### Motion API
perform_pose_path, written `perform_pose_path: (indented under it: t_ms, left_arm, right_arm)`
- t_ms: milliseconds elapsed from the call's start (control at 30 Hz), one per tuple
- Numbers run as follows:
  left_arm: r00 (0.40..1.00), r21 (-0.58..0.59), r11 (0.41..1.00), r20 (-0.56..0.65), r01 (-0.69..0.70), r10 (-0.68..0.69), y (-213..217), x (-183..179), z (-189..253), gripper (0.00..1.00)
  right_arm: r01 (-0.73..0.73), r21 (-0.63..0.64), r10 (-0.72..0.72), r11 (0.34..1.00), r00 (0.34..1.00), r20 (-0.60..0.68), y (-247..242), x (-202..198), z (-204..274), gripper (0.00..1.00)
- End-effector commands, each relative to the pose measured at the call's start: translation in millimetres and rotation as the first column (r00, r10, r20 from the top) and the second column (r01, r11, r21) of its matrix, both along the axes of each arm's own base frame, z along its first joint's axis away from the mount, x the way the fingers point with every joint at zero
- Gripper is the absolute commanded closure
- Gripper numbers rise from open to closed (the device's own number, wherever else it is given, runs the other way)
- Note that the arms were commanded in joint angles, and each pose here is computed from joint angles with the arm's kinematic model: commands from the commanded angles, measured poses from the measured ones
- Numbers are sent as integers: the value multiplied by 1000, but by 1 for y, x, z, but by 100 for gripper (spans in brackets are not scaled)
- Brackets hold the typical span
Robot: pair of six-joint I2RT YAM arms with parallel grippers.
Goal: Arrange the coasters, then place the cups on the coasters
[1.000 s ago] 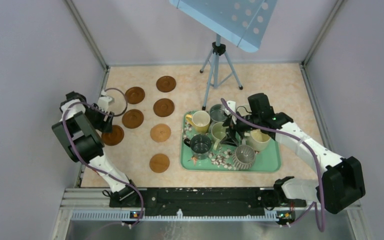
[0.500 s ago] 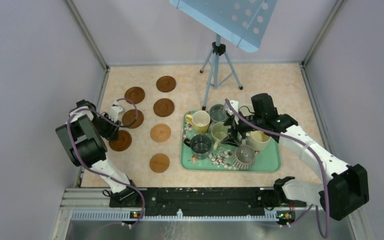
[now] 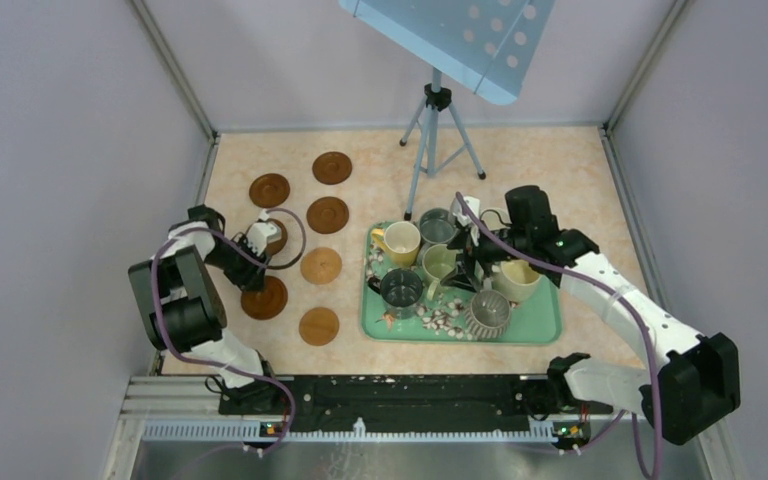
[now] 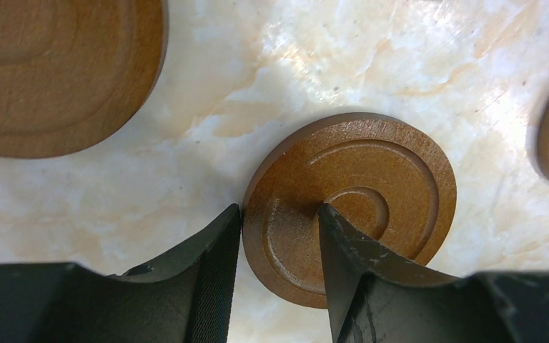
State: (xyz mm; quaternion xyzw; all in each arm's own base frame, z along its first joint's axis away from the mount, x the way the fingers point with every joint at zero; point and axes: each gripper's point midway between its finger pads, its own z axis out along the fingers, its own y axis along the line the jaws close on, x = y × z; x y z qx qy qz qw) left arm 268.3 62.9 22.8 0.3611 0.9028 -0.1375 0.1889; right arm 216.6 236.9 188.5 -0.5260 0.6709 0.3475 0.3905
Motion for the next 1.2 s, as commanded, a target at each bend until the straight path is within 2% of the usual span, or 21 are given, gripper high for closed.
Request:
perform_pose_path:
  t_ms: [0,333,733,900,1067,1167]
  left_arm:
    - [1000,-25,999,8,-29,29,-11,2,2,50]
    - [999,-29,999,25,-32,32,-16,11,10,48]
    - [997,108,991,29,-80,77,36,24,11,51]
    - [997,69,995,39,-76,73,32,28,17,50]
    - [998,59,996,37,-61,59,28,24,18,47]
    - [997,54,997,54,-59,56,27,25,27,39]
  right_arm:
    - [28,62,-33,998,997,73,2,10,31,15]
    - [57,71,-62,996,996,70,-2,15,32,15]
    - [65,66,-70,996,995,73,-6,16,28,15]
    - [61,69,-66,996,995,72,-5,16,29,15]
    - [60,68,-65,996,995,69,-4,16,28,15]
    - [62,72,-68,995,995,70,-4,17,30,15]
